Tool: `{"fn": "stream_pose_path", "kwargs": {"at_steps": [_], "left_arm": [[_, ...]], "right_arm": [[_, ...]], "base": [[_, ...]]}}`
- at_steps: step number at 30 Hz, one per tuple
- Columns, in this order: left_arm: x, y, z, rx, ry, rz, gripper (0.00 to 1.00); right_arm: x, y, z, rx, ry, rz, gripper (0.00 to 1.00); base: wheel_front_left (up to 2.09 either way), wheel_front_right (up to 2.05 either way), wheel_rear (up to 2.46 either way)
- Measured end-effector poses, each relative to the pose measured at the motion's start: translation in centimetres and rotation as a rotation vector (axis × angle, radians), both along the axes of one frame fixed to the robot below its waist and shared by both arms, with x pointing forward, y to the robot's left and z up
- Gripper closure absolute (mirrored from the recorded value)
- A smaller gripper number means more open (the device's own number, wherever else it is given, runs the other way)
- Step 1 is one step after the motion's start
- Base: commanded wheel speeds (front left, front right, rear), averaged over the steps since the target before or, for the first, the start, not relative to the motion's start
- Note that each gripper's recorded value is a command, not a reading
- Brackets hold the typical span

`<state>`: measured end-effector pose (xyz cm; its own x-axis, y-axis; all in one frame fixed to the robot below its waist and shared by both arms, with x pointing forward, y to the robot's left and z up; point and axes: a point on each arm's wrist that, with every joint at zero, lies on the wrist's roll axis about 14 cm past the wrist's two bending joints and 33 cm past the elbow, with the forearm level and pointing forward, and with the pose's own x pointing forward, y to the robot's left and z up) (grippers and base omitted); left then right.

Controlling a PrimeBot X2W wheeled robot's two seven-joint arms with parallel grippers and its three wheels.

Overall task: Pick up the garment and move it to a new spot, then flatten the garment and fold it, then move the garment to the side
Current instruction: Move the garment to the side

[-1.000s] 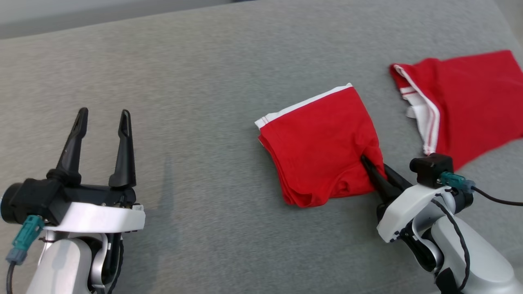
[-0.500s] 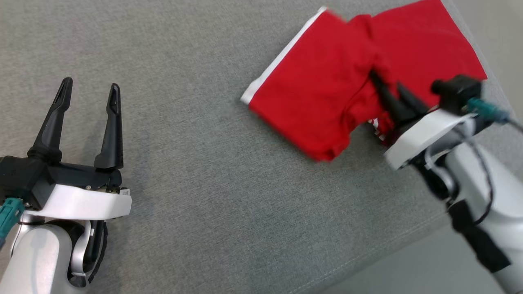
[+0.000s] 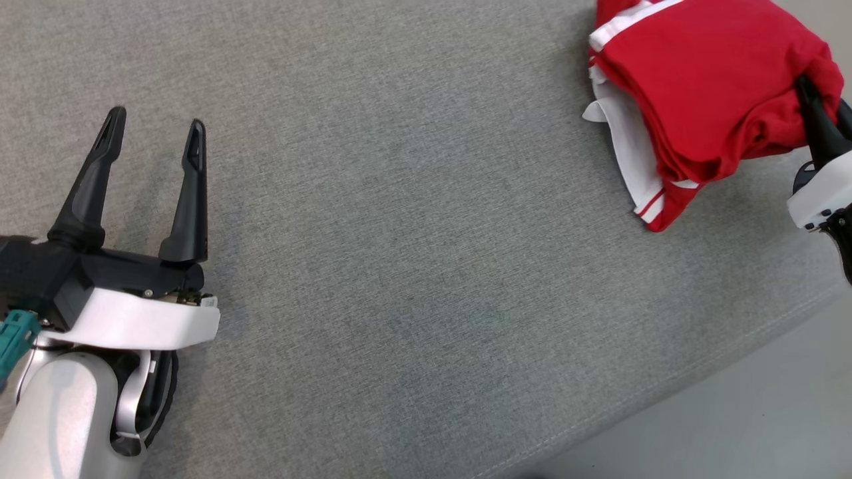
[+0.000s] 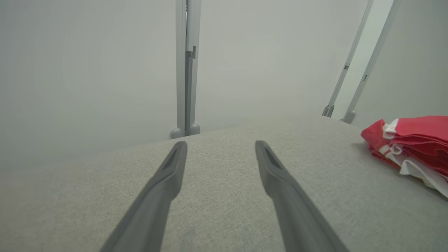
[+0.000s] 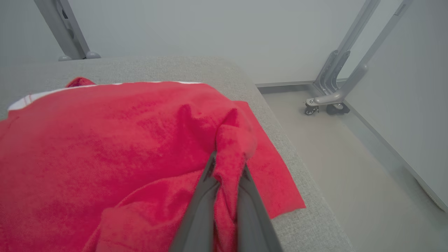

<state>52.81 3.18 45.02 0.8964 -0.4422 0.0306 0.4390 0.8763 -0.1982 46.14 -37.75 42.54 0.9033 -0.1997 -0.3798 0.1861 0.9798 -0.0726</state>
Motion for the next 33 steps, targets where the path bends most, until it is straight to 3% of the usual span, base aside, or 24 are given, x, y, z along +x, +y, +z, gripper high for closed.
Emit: {"fn": "stream_pose_path", "kwargs": {"at_steps": [3, 4, 5, 11, 18, 23, 33], "left_arm": [[0.3, 0.3, -0.2, 0.006, 0.000, 0.004, 0.00], [0.3, 0.3, -0.2, 0.006, 0.000, 0.004, 0.00], [0.3, 0.4, -0.4, 0.010, 0.004, 0.006, 0.00], [0.2, 0.8, -0.5, 0.017, 0.006, 0.018, 0.00], [-0.5, 1.3, 1.2, -0.003, -0.016, 0.050, 0.00], [-1.4, 2.6, 2.8, -0.011, -0.038, 0.100, 0.00], [-4.1, 6.8, 5.3, -0.003, -0.063, 0.234, 0.00]], "right_arm": [[-0.2, 0.2, -1.9, 0.033, 0.042, -0.025, 1.00], [-0.2, 0.2, -1.9, 0.033, 0.042, -0.025, 0.62], [-0.2, 0.4, -2.4, 0.043, 0.053, -0.030, 0.00], [-0.9, -0.6, -3.1, 0.050, 0.038, -0.087, 0.00], [-2.9, -3.6, -0.6, 0.019, -0.037, -0.173, 0.00], [-2.7, -6.0, 6.5, -0.047, -0.238, -0.192, 0.00], [-2.0, 3.7, 11.5, -0.058, -0.500, 0.012, 0.00]], "base": [[0.00, 0.00, 0.00], [0.00, 0.00, 0.00], [0.00, 0.00, 0.00], [0.00, 0.00, 0.00], [0.00, 0.00, 0.00], [0.00, 0.00, 0.00], [0.00, 0.00, 0.00]]}}
